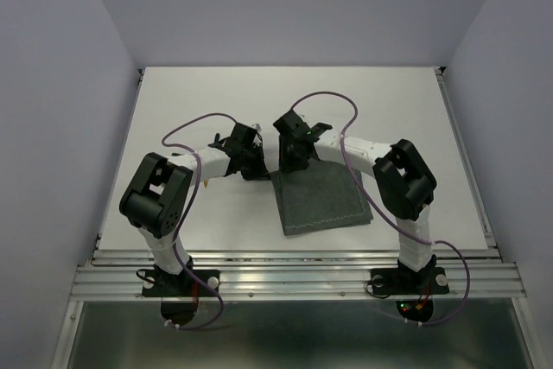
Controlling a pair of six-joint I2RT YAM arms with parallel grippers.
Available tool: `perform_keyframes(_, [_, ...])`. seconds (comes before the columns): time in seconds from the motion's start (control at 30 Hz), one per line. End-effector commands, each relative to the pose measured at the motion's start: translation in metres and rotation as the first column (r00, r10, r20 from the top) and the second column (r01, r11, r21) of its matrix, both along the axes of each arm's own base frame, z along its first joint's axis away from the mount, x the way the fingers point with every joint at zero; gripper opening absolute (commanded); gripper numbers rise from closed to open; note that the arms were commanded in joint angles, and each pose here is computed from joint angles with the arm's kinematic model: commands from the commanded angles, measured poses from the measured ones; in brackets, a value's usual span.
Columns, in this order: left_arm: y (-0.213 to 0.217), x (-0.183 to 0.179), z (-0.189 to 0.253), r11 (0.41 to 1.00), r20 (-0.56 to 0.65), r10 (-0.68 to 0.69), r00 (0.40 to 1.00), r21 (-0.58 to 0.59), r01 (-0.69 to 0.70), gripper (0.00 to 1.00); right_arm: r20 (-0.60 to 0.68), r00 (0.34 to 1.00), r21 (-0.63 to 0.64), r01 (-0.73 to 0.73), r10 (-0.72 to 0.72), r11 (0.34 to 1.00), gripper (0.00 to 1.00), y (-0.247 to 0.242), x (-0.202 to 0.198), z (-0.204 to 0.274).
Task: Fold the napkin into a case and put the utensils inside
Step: Smooth out the lower triangle-folded napkin at the center of the board.
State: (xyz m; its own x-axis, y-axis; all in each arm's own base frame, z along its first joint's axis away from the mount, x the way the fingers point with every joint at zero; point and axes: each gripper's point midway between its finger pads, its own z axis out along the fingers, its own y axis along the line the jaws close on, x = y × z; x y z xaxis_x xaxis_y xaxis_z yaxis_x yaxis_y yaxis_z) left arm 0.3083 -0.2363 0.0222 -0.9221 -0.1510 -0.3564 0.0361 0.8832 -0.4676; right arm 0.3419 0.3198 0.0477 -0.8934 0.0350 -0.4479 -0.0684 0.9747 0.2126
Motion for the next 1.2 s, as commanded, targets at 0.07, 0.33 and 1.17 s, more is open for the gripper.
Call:
perform_keyframes(0.07, [-0.009,0.017,0.03,0.999,0.085,-0.018,0.996,-0.048,0.022,0.0,0.045,0.999,0.023,0.01,-0.011,1.0,0.41,0.013,0.012,0.009])
perform_keyframes(0.33, [-0.01,0.01,0.053,0.995,0.111,-0.011,0.994,-0.096,0.021,0.0,0.036,0.999,0.031,0.019,-0.02,0.999,0.33,0.016,0.012,0.002])
perform_keyframes(1.17, [-0.015,0.013,0.009,0.997,0.028,-0.047,0.998,-0.057,0.049,0.0,0.064,0.998,0.111,-0.006,-0.001,0.994,0.01,0.02,0.0,0.031])
